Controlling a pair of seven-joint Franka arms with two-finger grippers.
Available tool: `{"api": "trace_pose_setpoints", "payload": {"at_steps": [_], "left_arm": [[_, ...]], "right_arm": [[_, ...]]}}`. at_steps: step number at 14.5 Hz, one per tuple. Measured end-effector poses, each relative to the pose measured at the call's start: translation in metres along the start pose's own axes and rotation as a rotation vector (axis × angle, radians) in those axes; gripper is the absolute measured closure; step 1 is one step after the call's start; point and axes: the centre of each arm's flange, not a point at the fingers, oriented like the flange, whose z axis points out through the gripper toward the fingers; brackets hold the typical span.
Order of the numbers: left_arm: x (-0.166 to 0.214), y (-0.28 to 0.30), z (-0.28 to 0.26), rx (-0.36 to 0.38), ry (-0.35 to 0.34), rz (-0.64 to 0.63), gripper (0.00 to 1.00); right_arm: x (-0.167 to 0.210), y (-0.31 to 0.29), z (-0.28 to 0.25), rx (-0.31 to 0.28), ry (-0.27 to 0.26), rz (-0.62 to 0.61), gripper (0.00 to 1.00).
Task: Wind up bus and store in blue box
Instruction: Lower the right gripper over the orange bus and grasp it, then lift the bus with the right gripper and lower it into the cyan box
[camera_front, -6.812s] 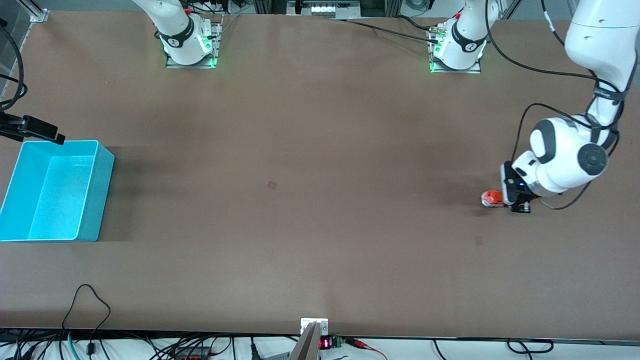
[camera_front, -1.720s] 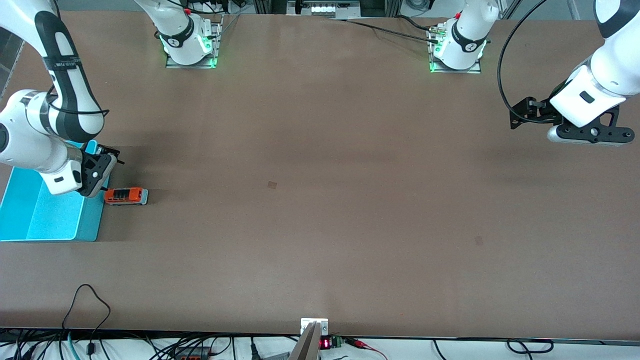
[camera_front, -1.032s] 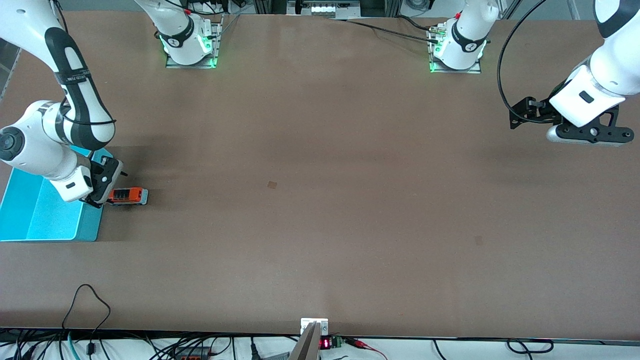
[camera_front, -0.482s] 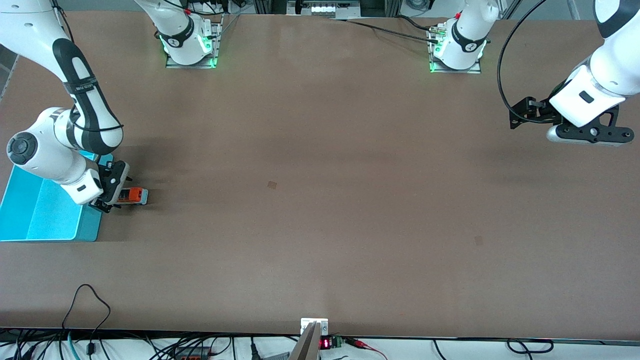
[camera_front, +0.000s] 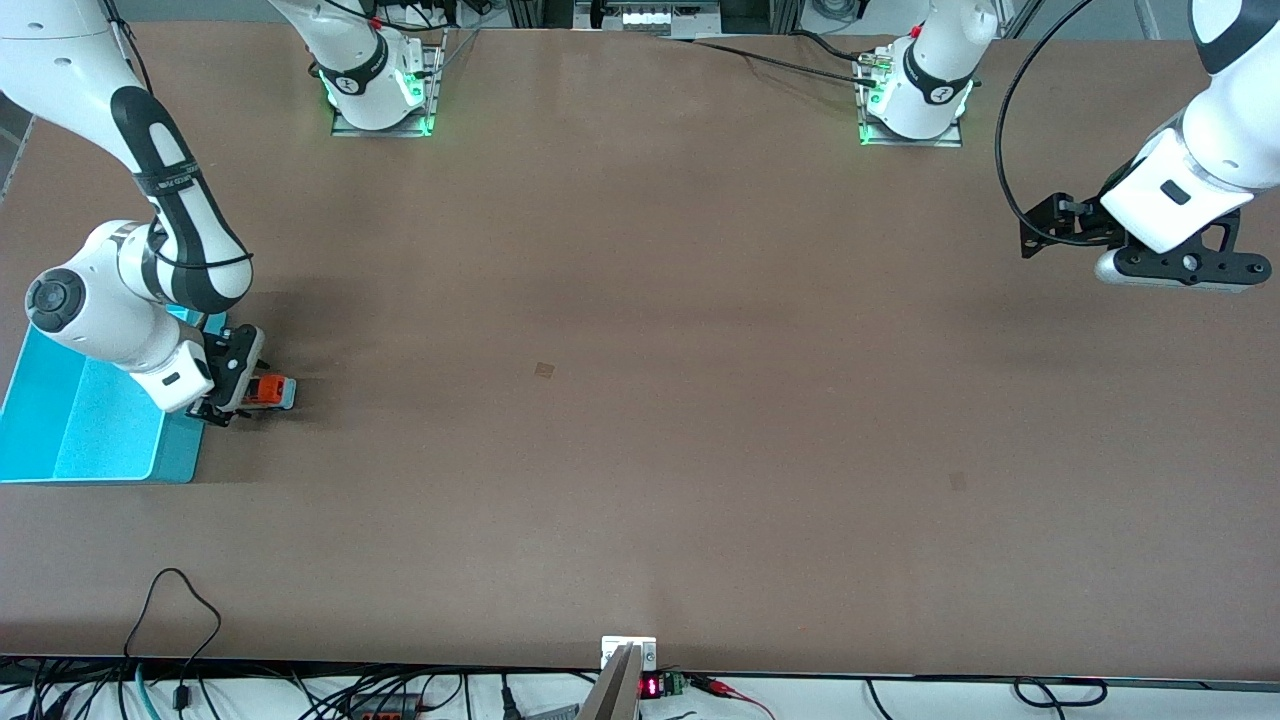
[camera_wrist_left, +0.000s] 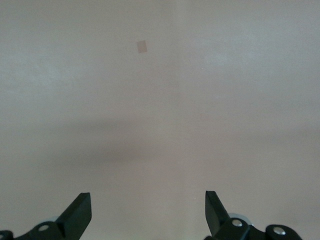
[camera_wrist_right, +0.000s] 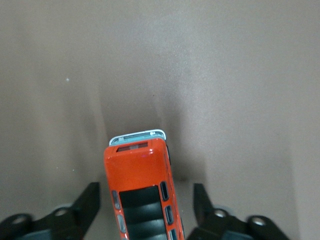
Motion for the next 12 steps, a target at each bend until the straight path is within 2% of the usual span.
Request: {"api": "trace_pose_setpoints", "payload": {"at_steps": [2, 3, 8, 10, 12], "left_arm": [[0.000, 0.000, -0.001, 0.000, 0.002, 0.000, 0.00], [0.000, 0.000, -0.002, 0.000, 0.005, 0.000, 0.00], [0.000, 0.000, -0.006, 0.000, 0.012, 0.000, 0.00], [0.000, 0.000, -0.006, 0.000, 0.012, 0.000, 0.00], [0.000, 0.000, -0.006, 0.000, 0.012, 0.000, 0.00]], "right_arm": [[0.000, 0.000, 0.001, 0.001, 0.001, -0.002, 0.43], [0.001, 0.001, 0.000, -0.002, 0.001, -0.003, 0.47], [0.002, 0.002, 0.000, -0.005, 0.002, 0.021, 0.47], [0.011, 0.007, -0.009, -0.022, 0.014, 0.117, 0.47], [0.036, 0.017, -0.035, -0.017, 0.041, 0.250, 0.47]]}}
